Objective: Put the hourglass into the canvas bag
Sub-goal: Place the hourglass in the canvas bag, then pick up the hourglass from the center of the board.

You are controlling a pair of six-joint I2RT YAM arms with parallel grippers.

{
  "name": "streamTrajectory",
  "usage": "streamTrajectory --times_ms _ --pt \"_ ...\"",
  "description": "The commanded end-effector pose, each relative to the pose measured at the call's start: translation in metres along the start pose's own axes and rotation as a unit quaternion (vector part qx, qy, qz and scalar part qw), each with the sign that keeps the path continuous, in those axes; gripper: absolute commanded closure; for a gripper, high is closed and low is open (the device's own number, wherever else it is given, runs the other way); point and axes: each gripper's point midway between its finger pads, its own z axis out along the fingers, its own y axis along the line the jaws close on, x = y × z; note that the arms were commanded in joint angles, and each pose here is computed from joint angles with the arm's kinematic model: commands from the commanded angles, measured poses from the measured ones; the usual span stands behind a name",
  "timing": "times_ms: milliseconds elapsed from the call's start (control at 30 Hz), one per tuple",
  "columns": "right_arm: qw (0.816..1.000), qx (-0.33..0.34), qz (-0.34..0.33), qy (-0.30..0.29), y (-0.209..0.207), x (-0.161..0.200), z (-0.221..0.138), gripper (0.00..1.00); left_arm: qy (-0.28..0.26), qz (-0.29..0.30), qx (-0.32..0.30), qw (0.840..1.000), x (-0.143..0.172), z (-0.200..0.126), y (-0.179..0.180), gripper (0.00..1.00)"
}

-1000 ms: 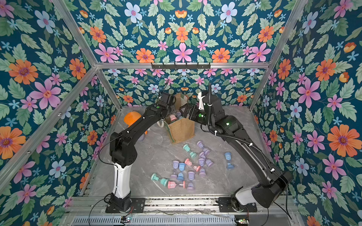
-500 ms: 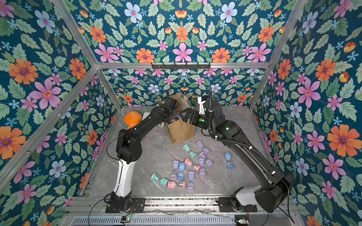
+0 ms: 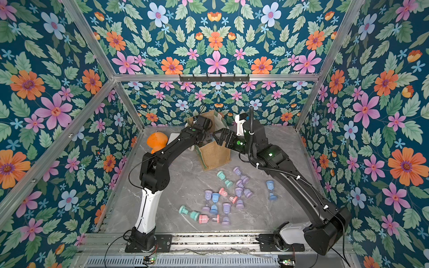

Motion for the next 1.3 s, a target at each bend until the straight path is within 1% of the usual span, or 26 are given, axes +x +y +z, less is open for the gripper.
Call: streamTrajectory --times_ms 0,100,233,400,467,533,633,700,800,833,900,1000,1067,1167,1267 --pt "1.0 -0.022 -0.001 -0.016 0.01 -0.006 -0.006 0.01 -0.006 0.005 0.001 1.0 -0.007 -0.006 -0.001 0.41" --pt "1.0 -0.025 0.0 -0.018 0.011 -0.006 -0.01 0.01 -0.01 0.003 0.01 1.0 -0.014 -0.014 -0.004 0.41" --pt "1.0 -0.017 -0.004 -0.013 0.006 0.0 -0.014 0.01 -0.026 -0.001 0.028 0.999 -0.031 -0.039 -0.008 0.39" --pt "1.0 -0.002 -0.017 -0.008 -0.009 0.013 -0.02 0.01 -0.061 -0.003 0.059 0.996 -0.062 -0.09 -0.013 0.36" --pt "1.0 0.003 -0.023 0.0 -0.014 0.02 -0.022 0.01 -0.069 -0.003 0.068 0.995 -0.069 -0.111 -0.011 0.35" --pt "0.999 0.011 -0.029 0.007 -0.022 0.027 -0.022 0.01 -0.077 -0.002 0.078 0.994 -0.071 -0.135 -0.009 0.34" --pt "0.999 0.018 -0.039 0.03 -0.034 0.044 -0.021 0.01 -0.087 0.003 0.099 0.991 -0.065 -0.171 -0.006 0.34" --pt "0.998 0.025 -0.041 0.046 -0.044 0.056 -0.018 0.01 -0.085 0.011 0.113 0.99 -0.054 -0.193 -0.004 0.33" --pt "0.996 0.027 -0.043 0.076 -0.055 0.075 -0.015 0.01 -0.071 0.027 0.134 0.988 -0.028 -0.216 -0.002 0.32" --pt "0.995 0.027 -0.043 0.084 -0.058 0.08 -0.015 0.01 -0.068 0.033 0.132 0.988 -0.021 -0.223 0.0 0.32" --pt "0.993 0.017 -0.054 0.103 -0.061 0.095 -0.014 0.01 -0.063 0.046 0.142 0.987 -0.001 -0.24 0.003 0.32" --pt "0.99 0.024 -0.075 0.12 -0.069 0.115 -0.014 0.01 -0.049 0.06 0.15 0.986 0.031 -0.255 0.01 0.32" --pt "0.987 0.033 -0.082 0.137 -0.075 0.129 -0.015 0.01 -0.03 0.062 0.158 0.985 0.054 -0.26 0.015 0.32" --pt "0.983 0.041 -0.087 0.16 -0.082 0.15 -0.015 0.01 0.012 0.07 0.159 0.985 0.094 -0.256 0.023 0.32" --pt "0.978 0.046 -0.087 0.181 -0.093 0.173 -0.014 0.01 0.049 0.091 0.134 0.986 0.129 -0.246 0.037 0.32"
